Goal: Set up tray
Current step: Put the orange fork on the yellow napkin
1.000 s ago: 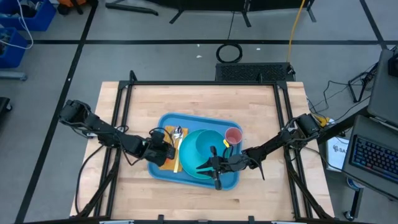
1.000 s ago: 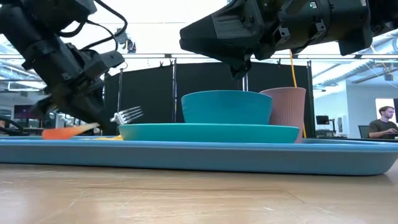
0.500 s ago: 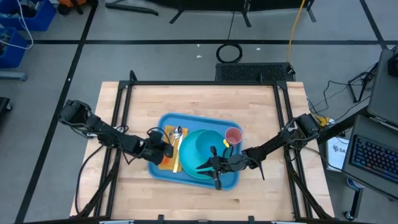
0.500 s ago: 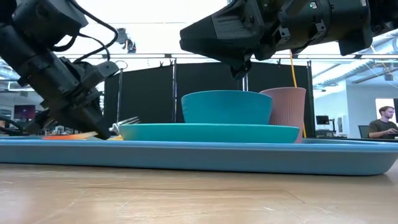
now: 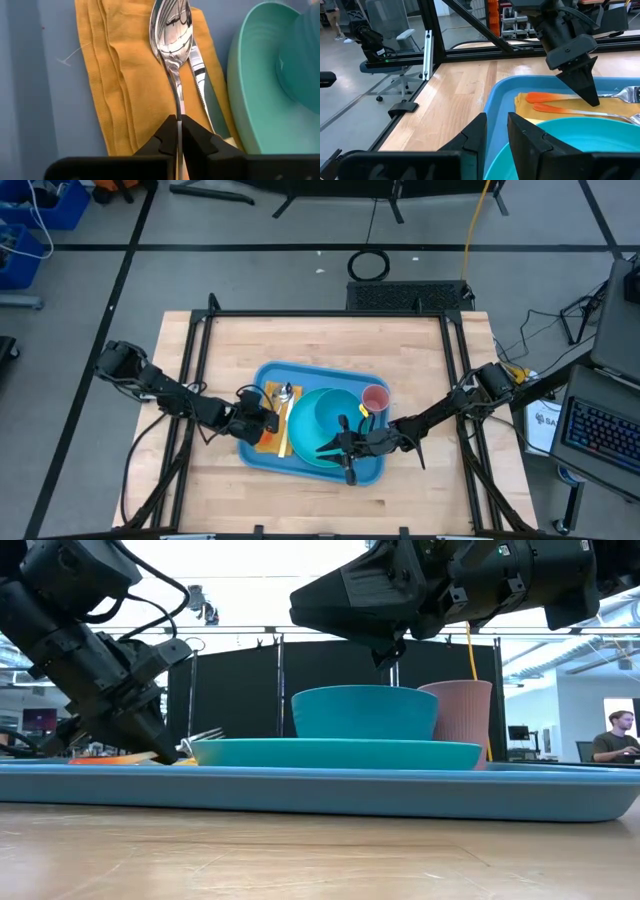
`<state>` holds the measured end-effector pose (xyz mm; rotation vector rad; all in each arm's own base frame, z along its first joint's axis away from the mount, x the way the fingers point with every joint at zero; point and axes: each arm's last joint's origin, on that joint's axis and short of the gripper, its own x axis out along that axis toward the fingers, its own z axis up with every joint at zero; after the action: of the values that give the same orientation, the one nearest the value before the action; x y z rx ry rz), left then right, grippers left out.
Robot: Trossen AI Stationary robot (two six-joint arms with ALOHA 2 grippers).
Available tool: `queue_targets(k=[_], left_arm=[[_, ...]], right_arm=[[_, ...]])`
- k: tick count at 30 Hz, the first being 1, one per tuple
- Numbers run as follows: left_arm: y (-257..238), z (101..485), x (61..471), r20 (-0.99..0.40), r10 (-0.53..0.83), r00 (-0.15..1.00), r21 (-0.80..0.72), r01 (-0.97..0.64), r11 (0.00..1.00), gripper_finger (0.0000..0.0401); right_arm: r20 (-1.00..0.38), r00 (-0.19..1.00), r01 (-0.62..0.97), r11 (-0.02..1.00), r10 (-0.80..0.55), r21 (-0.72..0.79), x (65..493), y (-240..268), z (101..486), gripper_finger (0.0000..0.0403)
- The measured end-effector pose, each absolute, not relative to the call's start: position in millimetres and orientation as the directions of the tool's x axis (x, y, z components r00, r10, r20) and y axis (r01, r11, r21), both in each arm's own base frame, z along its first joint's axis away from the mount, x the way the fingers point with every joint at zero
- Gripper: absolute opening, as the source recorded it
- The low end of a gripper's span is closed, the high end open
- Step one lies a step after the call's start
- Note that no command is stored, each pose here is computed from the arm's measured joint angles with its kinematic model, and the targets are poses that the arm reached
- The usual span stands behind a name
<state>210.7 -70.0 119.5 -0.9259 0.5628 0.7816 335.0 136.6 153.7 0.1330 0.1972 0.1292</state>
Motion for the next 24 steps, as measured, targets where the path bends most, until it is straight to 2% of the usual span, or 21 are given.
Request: queue_targets(k=[5, 10, 19, 24], left_arm=[[-70, 120, 211, -0.718, 0.349, 0.603, -0.487, -0.793, 0.367, 0.0054], [-70, 120, 211, -0.714, 0.351, 0.606, -0.49, -0.791, 0.367, 0.0071], [-70, 123, 211, -0.693, 0.371, 0.617, -0.496, -0.783, 0.376, 0.006], [-76, 132, 216, -0.624, 0.365, 0.691, -0.508, -0.714, 0.483, 0.0047]], right_arm=[[-0.187, 0.972, -0.115, 0.983, 0.141, 0.144, 335, 137, 154, 0.007], [-0.187, 0.972, -0.116, 0.983, 0.143, 0.144, 335, 137, 154, 0.007], [-0.187, 0.971, -0.121, 0.982, 0.147, 0.144, 334, 139, 154, 0.007], [-0.187, 0.971, -0.12, 0.982, 0.146, 0.144, 334, 139, 154, 0.007]])
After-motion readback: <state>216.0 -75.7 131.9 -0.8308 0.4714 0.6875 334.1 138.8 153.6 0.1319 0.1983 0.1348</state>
